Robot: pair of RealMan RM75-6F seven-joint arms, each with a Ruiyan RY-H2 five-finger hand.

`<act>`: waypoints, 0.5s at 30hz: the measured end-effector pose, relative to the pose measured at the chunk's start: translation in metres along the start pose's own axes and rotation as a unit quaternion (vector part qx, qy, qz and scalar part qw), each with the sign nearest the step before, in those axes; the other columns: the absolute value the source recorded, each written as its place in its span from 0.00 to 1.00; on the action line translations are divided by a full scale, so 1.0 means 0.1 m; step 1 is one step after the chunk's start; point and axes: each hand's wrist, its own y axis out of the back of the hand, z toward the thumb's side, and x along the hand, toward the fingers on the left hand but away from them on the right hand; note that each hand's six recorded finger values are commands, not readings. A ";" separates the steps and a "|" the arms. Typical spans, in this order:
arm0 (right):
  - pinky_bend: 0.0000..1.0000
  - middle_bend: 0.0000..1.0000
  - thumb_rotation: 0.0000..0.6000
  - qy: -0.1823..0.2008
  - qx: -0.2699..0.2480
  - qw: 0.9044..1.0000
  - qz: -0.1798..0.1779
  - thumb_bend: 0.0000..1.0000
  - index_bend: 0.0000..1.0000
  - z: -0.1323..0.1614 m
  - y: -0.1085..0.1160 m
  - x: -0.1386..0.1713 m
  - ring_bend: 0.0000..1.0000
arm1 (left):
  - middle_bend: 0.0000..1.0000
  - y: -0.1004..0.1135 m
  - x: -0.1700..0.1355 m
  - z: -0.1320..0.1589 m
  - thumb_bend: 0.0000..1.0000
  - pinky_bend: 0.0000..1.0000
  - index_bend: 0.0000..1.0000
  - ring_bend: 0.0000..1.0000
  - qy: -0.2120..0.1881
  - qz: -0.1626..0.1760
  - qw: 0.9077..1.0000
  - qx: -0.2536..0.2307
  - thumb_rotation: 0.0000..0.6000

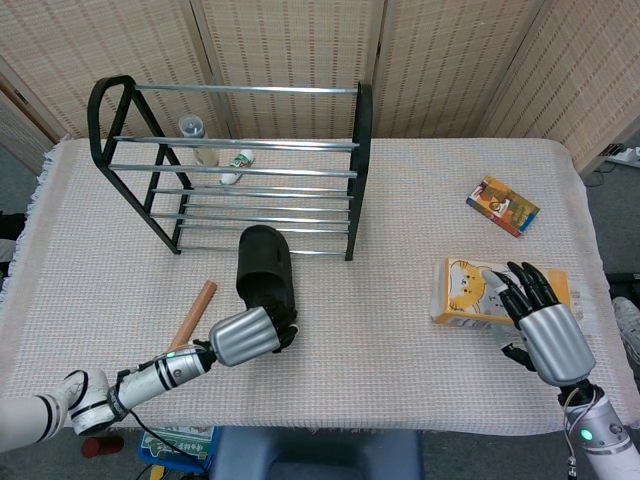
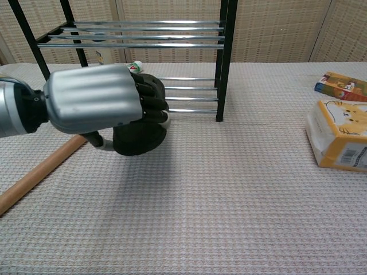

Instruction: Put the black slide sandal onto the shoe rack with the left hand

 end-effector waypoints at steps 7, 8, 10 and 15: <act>0.06 0.15 1.00 -0.008 0.002 1.000 -0.001 0.52 0.00 -0.05 0.01 0.02 0.09 | 0.50 -0.21 0.27 -0.24 0.14 0.51 0.60 0.40 0.002 -0.026 0.999 0.027 1.00; 0.06 0.15 1.00 -0.009 0.001 1.000 -0.001 0.52 0.00 -0.06 0.01 0.02 0.09 | 0.50 -0.24 0.30 -0.27 0.14 0.51 0.60 0.40 0.002 -0.028 0.999 0.031 1.00; 0.06 0.15 1.00 -0.011 0.001 1.000 -0.001 0.52 0.00 -0.07 0.00 0.02 0.09 | 0.50 -0.29 0.37 -0.35 0.14 0.51 0.60 0.40 0.005 -0.032 0.999 0.035 1.00; 0.06 0.15 1.00 -0.016 0.001 1.000 0.002 0.52 0.00 -0.10 -0.01 0.02 0.09 | 0.50 -0.37 0.51 -0.50 0.14 0.51 0.60 0.40 0.009 -0.035 0.999 0.037 1.00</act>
